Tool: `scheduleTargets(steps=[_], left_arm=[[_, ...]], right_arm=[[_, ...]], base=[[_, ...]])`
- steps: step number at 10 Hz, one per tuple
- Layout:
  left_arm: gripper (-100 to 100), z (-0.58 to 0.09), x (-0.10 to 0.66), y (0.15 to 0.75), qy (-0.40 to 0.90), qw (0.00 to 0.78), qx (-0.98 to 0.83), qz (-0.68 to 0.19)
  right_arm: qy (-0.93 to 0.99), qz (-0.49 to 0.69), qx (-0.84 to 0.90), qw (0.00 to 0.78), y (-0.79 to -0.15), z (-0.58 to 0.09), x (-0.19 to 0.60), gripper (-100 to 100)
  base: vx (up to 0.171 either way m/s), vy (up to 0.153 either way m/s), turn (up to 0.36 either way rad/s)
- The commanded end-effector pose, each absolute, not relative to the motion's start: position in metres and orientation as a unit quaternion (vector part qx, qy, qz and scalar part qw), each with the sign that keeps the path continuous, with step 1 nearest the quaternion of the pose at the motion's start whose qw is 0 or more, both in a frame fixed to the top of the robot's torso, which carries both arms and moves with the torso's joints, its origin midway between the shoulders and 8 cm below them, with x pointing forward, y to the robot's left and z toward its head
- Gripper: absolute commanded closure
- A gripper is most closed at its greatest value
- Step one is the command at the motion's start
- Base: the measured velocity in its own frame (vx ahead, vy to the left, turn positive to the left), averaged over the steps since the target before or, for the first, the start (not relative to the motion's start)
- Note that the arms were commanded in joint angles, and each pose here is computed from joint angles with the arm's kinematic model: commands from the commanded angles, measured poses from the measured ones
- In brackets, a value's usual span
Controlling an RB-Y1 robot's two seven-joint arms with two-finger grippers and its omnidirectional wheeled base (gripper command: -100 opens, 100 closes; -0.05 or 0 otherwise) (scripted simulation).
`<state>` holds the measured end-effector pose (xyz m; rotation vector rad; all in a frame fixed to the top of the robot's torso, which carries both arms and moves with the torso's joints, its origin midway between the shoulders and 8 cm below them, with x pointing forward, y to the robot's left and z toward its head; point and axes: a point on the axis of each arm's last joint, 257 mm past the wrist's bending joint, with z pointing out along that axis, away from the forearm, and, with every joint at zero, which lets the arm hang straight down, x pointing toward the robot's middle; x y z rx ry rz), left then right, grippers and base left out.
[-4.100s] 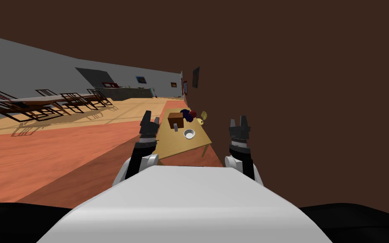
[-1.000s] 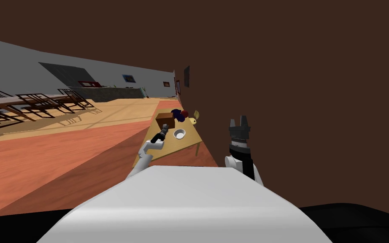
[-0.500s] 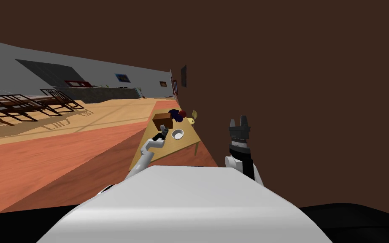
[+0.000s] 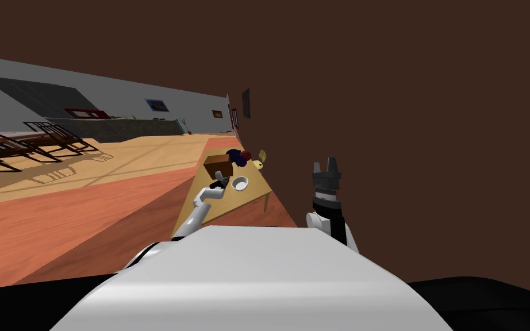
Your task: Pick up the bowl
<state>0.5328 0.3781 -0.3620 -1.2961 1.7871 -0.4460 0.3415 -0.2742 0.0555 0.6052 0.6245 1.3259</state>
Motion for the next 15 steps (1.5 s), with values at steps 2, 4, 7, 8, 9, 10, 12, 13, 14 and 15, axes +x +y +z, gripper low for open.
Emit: scheduleTargets(steps=[2, 4, 7, 8, 9, 10, 12, 13, 14, 15], left_arm=[[-100, -0.384, 0.528, 0.385, 0.730, 0.397, -0.534, -0.155], [-100, -0.400, 0.521, 0.390, 0.737, 0.375, -0.544, -0.140], [-100, -0.425, 0.508, 0.397, 0.750, 0.332, -0.562, -0.111], [-100, -0.432, 0.503, 0.399, 0.752, 0.318, -0.567, -0.103], [-100, -0.434, 0.502, 0.400, 0.753, 0.317, -0.568, -0.102], [-100, -0.441, 0.497, 0.401, 0.755, 0.304, -0.573, -0.094], [-100, -0.452, 0.488, 0.403, 0.758, 0.282, -0.582, -0.083], [-100, -0.456, 0.485, 0.403, 0.760, 0.273, -0.585, -0.078], [-100, -0.464, 0.478, 0.402, 0.762, 0.257, -0.591, -0.072], [-100, -0.472, 0.472, 0.396, 0.764, 0.243, -0.594, -0.069]], right_arm=[[0.281, 0.596, 0.272, 0.702, -0.274, 0.056, 0.342, 0], [0.281, 0.596, 0.272, 0.702, -0.274, 0.056, 0.342, 0], [0.281, 0.596, 0.272, 0.702, -0.274, 0.056, 0.342, 0], [0.281, 0.596, 0.272, 0.702, -0.274, 0.056, 0.342, 0], [0.281, 0.596, 0.272, 0.702, -0.274, 0.056, 0.342, 0], [0.281, 0.596, 0.272, 0.702, -0.274, 0.056, 0.342, 0], [0.281, 0.596, 0.272, 0.702, -0.274, 0.056, 0.342, 0], [0.281, 0.596, 0.272, 0.702, -0.274, 0.056, 0.342, 0], [0.281, 0.596, 0.272, 0.702, -0.274, 0.056, 0.342, 0], [0.281, 0.596, 0.272, 0.702, -0.274, 0.056, 0.342, 0]], base=[[-0.003, 0.024, -0.130], [-0.004, 0.024, -0.078], [-0.008, 0.041, -0.165], [-0.002, 0.049, -0.151], [-0.004, 0.025, -0.048], [-0.003, 0.014, -0.077], [-0.001, 0.023, -0.147], [0.000, 0.026, -0.118], [0.006, 0.022, -0.141], [0.028, -0.008, -0.233]])
